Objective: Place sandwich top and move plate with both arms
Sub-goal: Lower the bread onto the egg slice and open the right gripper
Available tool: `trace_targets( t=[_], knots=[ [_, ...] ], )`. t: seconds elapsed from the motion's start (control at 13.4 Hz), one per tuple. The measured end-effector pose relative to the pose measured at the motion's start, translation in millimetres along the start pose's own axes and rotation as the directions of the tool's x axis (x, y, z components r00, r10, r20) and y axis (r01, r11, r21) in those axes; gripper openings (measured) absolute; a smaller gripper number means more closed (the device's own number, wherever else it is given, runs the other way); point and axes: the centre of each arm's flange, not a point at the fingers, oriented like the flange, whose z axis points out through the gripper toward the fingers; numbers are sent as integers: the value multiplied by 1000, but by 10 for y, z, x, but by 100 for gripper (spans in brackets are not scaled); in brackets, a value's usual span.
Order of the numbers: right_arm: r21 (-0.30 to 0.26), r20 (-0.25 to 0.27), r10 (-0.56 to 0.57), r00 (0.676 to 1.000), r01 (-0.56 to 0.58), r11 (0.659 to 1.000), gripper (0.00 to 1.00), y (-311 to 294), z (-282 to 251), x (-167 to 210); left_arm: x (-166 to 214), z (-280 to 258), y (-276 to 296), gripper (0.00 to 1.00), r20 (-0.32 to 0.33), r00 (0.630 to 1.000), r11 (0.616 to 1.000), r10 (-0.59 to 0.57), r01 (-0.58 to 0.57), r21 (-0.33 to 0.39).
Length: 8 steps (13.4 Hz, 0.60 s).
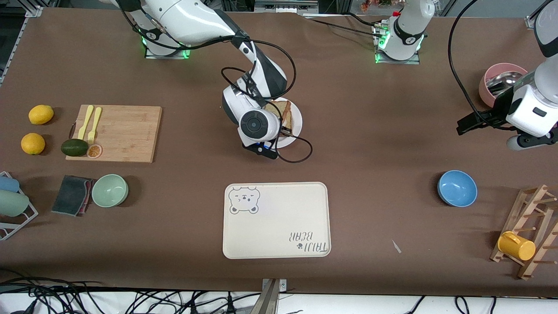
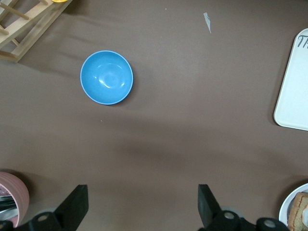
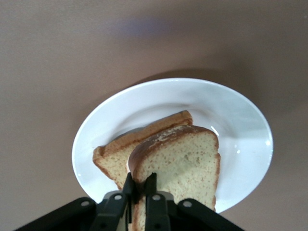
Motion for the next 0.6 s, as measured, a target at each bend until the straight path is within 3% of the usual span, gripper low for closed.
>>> trace_targets(
  t=[0.37,0.6],
  knots=[
    [13,-9,-8,1000,8,1000,71,-43,-63,-25,0,0,0,100,0,1000,1000,0,0,0],
    [38,-42,-3,999,4,999,100,-29,-293,60,0,1,0,100,0,1000,1000,0,0,0]
  ],
)
